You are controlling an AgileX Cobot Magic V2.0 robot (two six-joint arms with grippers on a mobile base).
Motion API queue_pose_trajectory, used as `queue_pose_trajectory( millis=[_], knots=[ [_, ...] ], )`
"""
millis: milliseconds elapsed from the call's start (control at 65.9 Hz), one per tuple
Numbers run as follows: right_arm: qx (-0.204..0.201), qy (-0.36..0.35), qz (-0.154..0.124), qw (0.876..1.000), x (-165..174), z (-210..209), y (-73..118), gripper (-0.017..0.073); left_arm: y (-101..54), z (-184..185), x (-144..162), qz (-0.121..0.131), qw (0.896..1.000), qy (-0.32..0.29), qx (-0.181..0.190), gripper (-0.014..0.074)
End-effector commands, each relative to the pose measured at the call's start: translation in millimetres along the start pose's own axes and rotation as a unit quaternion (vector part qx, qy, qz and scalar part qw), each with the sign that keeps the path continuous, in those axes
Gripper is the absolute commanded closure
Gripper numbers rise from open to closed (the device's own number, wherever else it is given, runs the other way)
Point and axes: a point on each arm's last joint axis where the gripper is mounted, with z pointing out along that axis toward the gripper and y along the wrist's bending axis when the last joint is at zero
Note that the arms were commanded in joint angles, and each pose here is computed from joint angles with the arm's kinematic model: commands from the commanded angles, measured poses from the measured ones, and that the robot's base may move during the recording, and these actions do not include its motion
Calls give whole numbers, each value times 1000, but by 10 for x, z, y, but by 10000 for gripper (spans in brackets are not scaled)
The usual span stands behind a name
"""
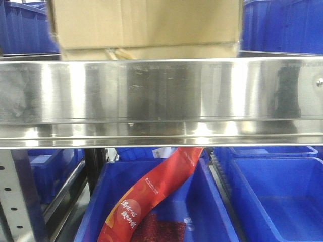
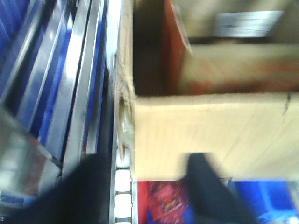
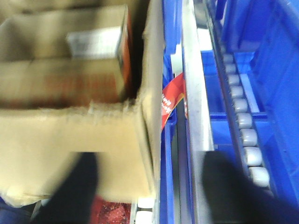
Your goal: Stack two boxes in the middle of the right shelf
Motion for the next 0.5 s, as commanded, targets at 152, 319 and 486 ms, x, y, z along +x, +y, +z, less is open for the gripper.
queue_pose_trajectory(
  millis=[152,319,486],
  knots=[
    [-1,-24,-31,999,-51,-79,-26,722,54,-144,27,-8,1000,-17,15,703],
    [-29,-69,-60,995,35,-142,-46,722,82,-144,258,-1,997,-53,55,703],
    [-71,-110,-78,988,397,-117,-110,722,152,-158,598,11,989,-108,97,703]
  ],
)
